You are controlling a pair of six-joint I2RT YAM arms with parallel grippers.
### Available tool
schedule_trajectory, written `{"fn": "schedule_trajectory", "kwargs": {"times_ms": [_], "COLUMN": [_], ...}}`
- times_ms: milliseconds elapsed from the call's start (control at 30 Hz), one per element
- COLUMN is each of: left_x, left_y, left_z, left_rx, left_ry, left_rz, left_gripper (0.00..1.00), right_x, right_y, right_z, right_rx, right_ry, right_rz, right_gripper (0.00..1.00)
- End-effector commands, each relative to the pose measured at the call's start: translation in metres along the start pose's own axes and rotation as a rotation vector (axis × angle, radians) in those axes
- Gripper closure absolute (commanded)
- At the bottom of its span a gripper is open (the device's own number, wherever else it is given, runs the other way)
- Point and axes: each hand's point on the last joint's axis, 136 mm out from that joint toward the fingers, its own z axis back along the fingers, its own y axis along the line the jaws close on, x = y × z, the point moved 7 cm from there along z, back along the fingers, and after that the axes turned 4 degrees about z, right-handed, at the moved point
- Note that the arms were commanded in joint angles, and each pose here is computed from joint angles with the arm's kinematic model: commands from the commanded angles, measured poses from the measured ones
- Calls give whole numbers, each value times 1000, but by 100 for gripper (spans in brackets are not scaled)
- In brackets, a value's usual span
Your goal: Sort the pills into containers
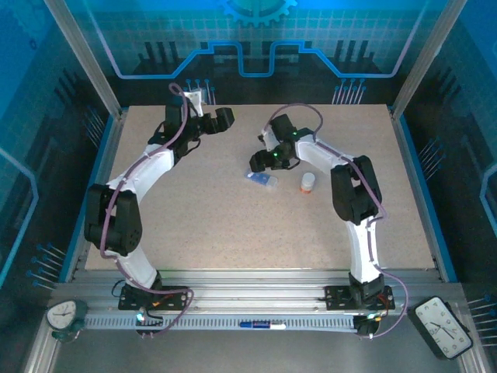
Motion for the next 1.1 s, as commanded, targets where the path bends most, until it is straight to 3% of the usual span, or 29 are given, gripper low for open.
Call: {"fn": "schedule_trajectory", "kwargs": {"times_ms": [0, 733, 967, 1067], "left_x": [3, 6, 15, 21], "left_y": [-4, -9, -16, -19], "left_z": [5, 17, 19, 21], "left_rx": [23, 16, -5, 12], "left_ry": [42, 8, -7, -6], "left_rz": [-27, -57, -47, -63], "left_gripper": [1, 1, 1, 1], "right_x": [5, 0, 4, 20], "right_y": [9, 35, 37, 41], "right_z": [-9, -42, -36, -9], "right_rx": [61, 210, 189, 159], "right_ry": [14, 129, 107, 34], "right_rz": [38, 92, 95, 100], "right_gripper": [30, 37, 35, 32]}}
